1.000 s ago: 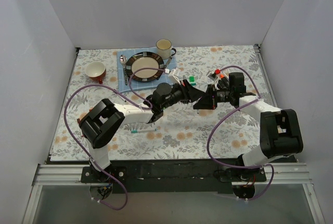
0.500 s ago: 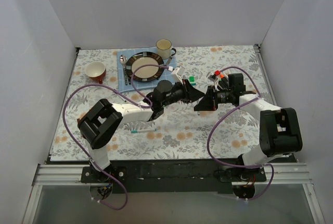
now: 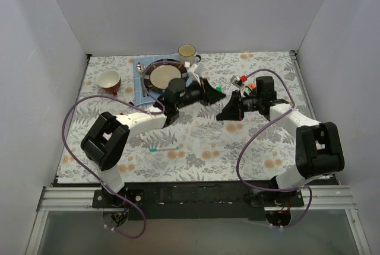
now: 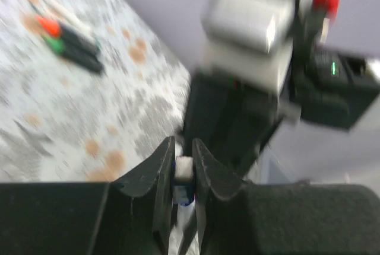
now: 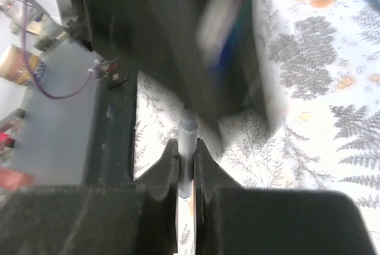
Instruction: Open the pen caps
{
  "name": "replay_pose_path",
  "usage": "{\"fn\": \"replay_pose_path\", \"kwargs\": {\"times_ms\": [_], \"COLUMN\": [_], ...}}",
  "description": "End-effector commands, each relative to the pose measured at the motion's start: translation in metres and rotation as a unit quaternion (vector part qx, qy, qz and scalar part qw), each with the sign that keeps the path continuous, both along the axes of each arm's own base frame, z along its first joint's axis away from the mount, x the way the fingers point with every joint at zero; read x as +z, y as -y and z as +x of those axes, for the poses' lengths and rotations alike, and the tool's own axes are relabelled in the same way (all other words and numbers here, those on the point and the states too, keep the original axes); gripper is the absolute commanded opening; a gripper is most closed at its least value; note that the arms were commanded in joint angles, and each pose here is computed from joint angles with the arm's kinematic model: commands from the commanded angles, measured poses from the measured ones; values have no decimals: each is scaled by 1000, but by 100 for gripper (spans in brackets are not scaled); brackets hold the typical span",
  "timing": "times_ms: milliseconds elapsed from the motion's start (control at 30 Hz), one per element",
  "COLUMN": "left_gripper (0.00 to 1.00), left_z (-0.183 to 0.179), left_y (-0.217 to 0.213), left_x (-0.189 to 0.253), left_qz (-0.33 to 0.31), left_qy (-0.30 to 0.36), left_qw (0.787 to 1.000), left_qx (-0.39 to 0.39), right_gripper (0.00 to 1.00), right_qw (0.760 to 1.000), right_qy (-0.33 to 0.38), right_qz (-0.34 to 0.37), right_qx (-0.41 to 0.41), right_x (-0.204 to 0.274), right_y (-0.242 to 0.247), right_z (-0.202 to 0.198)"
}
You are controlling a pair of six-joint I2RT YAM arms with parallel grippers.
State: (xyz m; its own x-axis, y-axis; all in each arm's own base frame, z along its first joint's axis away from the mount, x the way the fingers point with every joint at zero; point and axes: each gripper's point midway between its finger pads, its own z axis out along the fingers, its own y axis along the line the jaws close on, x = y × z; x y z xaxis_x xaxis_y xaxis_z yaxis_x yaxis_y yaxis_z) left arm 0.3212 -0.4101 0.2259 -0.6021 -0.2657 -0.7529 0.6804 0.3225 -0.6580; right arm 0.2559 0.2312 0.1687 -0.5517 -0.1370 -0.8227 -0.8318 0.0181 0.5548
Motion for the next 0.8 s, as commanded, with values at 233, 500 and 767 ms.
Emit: {"fn": "replay_pose_path", "kwargs": {"times_ms": [233, 500, 767], "left_gripper": [0, 0, 1], "left_z": [158, 131, 97], "left_y": [-147, -91, -24], "left_x": [244, 82, -78], "left_qz": [-117, -32, 176], "left_qy": [224, -27, -140], "left_qw": [919, 991, 972], "left_qx": [302, 127, 68], "right_gripper": [1, 1, 1], "right_qw": [999, 937, 892], "right_qy": [-2, 79, 91], "right_qz": [-18, -260, -354], "right_qx": [37, -221, -266], "right_x": [-8, -45, -65], "right_y": [-7, 73, 107], "right_z": [-26, 77, 107]}}
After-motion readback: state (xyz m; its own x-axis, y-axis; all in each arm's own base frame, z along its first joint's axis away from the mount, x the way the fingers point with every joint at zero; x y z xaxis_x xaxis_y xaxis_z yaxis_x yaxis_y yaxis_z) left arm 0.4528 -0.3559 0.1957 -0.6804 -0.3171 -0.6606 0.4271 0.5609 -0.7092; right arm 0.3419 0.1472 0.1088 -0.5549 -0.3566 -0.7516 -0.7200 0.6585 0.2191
